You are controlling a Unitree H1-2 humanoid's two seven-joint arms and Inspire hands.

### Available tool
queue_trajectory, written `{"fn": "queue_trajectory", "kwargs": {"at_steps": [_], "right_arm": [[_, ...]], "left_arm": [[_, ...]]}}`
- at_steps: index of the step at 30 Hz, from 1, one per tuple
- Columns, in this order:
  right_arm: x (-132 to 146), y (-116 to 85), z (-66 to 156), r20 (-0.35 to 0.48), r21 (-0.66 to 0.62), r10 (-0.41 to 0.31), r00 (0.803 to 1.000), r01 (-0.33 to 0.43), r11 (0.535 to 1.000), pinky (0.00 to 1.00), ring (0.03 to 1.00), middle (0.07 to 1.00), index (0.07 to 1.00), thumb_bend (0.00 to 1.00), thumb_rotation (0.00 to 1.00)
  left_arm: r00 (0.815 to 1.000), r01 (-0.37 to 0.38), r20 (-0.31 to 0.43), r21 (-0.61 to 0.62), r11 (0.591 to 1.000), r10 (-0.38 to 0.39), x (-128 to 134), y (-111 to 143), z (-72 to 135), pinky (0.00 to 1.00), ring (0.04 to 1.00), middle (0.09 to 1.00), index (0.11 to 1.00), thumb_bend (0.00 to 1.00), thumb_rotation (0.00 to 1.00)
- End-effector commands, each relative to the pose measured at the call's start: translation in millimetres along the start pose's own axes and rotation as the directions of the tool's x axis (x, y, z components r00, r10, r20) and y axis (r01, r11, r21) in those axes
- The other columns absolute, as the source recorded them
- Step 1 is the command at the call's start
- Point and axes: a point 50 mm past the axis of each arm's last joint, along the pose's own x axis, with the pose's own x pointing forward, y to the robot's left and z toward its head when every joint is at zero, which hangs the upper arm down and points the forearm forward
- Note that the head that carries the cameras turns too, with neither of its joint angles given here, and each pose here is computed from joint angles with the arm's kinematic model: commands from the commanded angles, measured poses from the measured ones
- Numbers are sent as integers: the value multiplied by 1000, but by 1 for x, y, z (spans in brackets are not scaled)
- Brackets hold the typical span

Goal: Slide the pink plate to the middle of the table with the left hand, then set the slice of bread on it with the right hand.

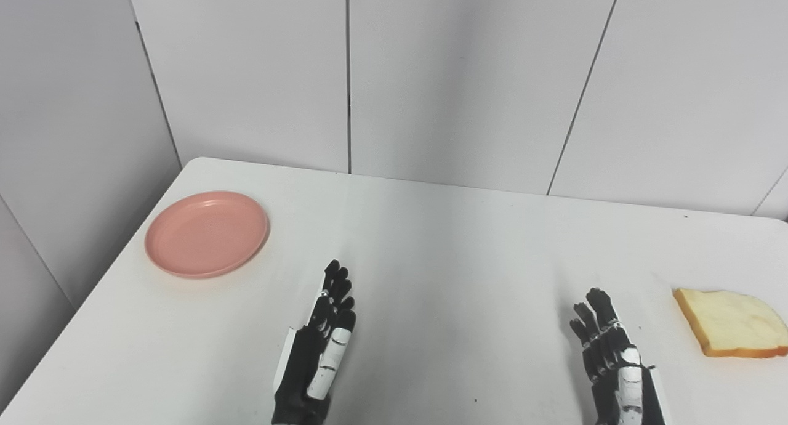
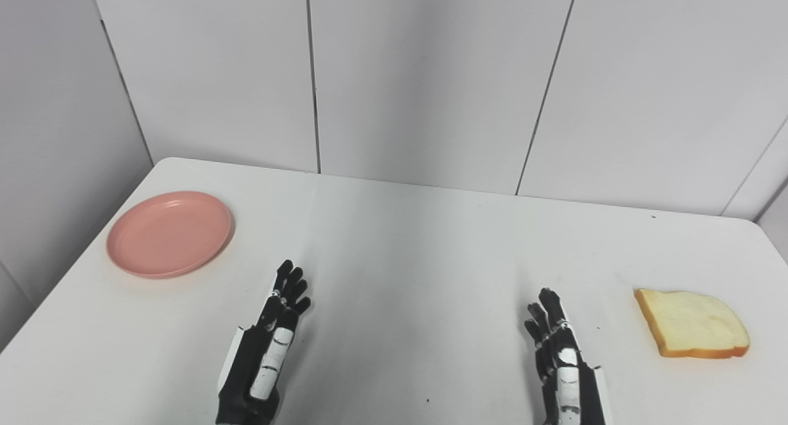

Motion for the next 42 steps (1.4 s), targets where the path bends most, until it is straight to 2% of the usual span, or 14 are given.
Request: {"fn": "queue_trajectory", "kwargs": {"at_steps": [1,3,9,12,17,21,26,31,34,40,42], "right_arm": [[-26,-23,-28,-137,-35,-32,990,27,999,966,947,964,930,802,985],[-27,-22,-27,-135,-32,-31,990,27,999,967,946,964,934,796,990],[-27,-23,-26,-134,-33,-31,990,27,999,952,940,955,927,767,1000],[-28,-25,-27,-133,-32,-30,991,26,999,939,935,948,917,779,987],[-28,-25,-28,-140,-31,-33,990,29,999,939,933,951,921,796,980],[-28,-24,-28,-145,-28,-27,989,23,999,933,930,948,921,788,983],[-28,-22,-29,-148,-23,-25,989,22,999,942,936,949,925,772,983],[-28,-20,-31,-154,-26,-23,988,19,999,937,932,942,921,782,986],[-28,-19,-31,-153,-23,-19,988,15,1000,932,930,940,925,780,987],[-28,-20,-33,-153,-20,-22,988,19,1000,921,922,934,928,784,980],[-27,-20,-33,-154,-18,-23,988,20,1000,924,924,930,924,780,980]], "left_arm": [[999,-13,32,-2,1000,13,9,4,13,928,970,985,983,724,833],[998,-16,60,-1,1000,17,18,11,25,914,964,984,985,769,824],[991,-7,130,10,1000,6,47,30,55,929,967,988,975,813,822],[988,-11,154,15,1000,8,69,45,70,922,946,968,965,896,788],[982,-3,190,32,999,-3,97,70,87,864,914,932,959,904,764],[972,9,233,3,1000,-9,118,86,112,854,902,907,952,873,744],[972,14,235,-6,1000,-12,137,111,140,799,877,887,937,828,785],[971,43,235,-23,999,-36,155,147,154,702,818,832,894,817,819],[969,48,242,-19,999,-42,167,175,158,659,777,806,885,841,787],[966,-26,257,34,999,16,188,225,162,655,770,813,897,885,765],[966,-58,254,47,997,44,195,243,160,681,808,834,895,890,756]]}}
